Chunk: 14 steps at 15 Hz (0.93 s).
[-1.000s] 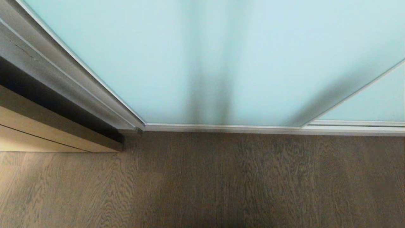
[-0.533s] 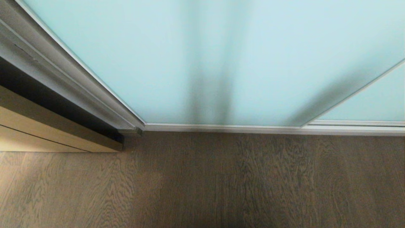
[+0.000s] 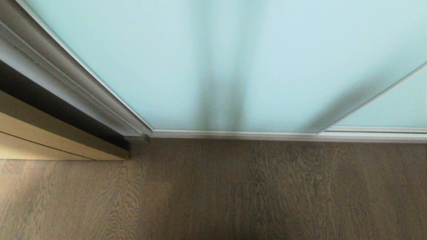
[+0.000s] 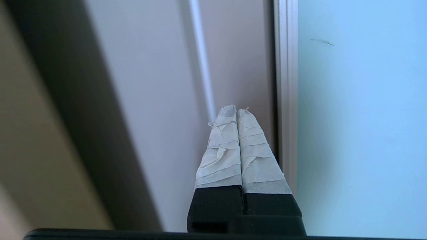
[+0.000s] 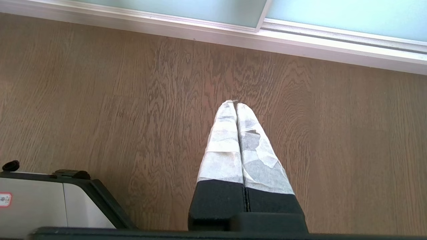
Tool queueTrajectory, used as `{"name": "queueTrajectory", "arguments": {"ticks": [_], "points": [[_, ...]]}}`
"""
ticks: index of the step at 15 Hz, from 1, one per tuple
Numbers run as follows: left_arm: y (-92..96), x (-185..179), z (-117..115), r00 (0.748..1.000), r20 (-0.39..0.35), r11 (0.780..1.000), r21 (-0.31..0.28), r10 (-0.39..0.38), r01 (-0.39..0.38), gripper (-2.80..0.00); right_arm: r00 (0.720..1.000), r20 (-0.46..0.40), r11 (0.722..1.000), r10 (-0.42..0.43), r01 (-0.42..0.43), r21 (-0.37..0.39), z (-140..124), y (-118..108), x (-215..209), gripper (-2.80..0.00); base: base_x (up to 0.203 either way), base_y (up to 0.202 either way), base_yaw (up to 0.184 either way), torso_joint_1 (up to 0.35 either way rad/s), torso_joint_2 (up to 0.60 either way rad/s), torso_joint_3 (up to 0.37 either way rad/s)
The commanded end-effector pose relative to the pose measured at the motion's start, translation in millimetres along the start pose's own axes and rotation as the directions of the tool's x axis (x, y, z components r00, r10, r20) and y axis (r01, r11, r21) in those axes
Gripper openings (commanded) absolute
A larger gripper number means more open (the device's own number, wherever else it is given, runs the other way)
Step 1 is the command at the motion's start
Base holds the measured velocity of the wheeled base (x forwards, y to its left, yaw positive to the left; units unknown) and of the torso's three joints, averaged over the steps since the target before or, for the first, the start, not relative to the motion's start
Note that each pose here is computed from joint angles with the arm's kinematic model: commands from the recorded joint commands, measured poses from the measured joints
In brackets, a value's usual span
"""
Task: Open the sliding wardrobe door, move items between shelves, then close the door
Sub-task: Open the door
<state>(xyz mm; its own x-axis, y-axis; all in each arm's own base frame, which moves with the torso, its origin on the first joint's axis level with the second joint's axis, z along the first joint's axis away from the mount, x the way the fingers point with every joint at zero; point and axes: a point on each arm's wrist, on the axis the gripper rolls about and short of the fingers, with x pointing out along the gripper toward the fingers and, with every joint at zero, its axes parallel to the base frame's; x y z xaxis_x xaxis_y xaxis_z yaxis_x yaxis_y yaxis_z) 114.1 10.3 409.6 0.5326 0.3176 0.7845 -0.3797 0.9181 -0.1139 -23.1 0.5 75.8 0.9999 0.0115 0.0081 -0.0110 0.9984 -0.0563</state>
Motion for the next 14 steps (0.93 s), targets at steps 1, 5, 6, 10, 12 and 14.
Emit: {"name": "queueTrajectory", "arguments": {"ticks": [1, 5, 6, 10, 12, 14], "points": [[-10.3, 16.8, -20.6, 1.000, -0.019, 1.000, -0.002, -0.008, 0.008, -2.80, 1.000, -0.003, 1.000, 0.000, 0.000, -0.001, 0.1, 0.0, 0.3, -2.80, 0.000, 0.000, 0.000, 0.000, 0.00, 0.000], [-15.3, 25.2, -27.9, 0.999, -0.019, 0.999, -0.006, -0.032, 0.032, -2.80, 1.000, -0.003, 1.000, 0.001, -0.001, -0.001, 0.1, 0.0, 0.3, -2.80, 0.000, 0.000, 0.000, 0.000, 0.00, 0.000], [-15.6, 25.4, -28.9, 0.999, -0.020, 0.999, -0.005, -0.035, 0.035, -2.80, 1.000, -0.003, 1.000, -0.001, 0.001, -0.001, 0.1, 0.0, 0.3, -2.80, 0.000, 0.000, 0.000, 0.000, 0.00, 0.000], [-20.6, 24.3, -24.2, 0.998, -0.015, 0.998, -0.034, -0.059, 0.058, -2.80, 1.000, -0.003, 1.000, 0.001, -0.001, -0.001, 0.1, 0.0, 0.3, -2.80, 0.000, 0.000, 0.000, 0.000, 0.00, 0.000], [-23.2, 23.0, -24.7, 0.997, -0.021, 0.996, -0.046, -0.072, 0.071, -2.80, 1.000, -0.003, 1.000, 0.000, 0.000, -0.001, 0.1, 0.0, 0.3, -2.80, 0.000, 0.000, 0.000, 0.000, 0.00, 0.000], [-26.3, 22.4, -25.5, 0.996, -0.027, 0.995, -0.057, -0.086, 0.085, -2.80, 1.000, -0.003, 1.000, 0.001, -0.001, -0.001, 0.1, 0.0, 0.3, -2.80, 0.000, 0.000, 0.000, 0.000, 0.00, 0.000]]}}
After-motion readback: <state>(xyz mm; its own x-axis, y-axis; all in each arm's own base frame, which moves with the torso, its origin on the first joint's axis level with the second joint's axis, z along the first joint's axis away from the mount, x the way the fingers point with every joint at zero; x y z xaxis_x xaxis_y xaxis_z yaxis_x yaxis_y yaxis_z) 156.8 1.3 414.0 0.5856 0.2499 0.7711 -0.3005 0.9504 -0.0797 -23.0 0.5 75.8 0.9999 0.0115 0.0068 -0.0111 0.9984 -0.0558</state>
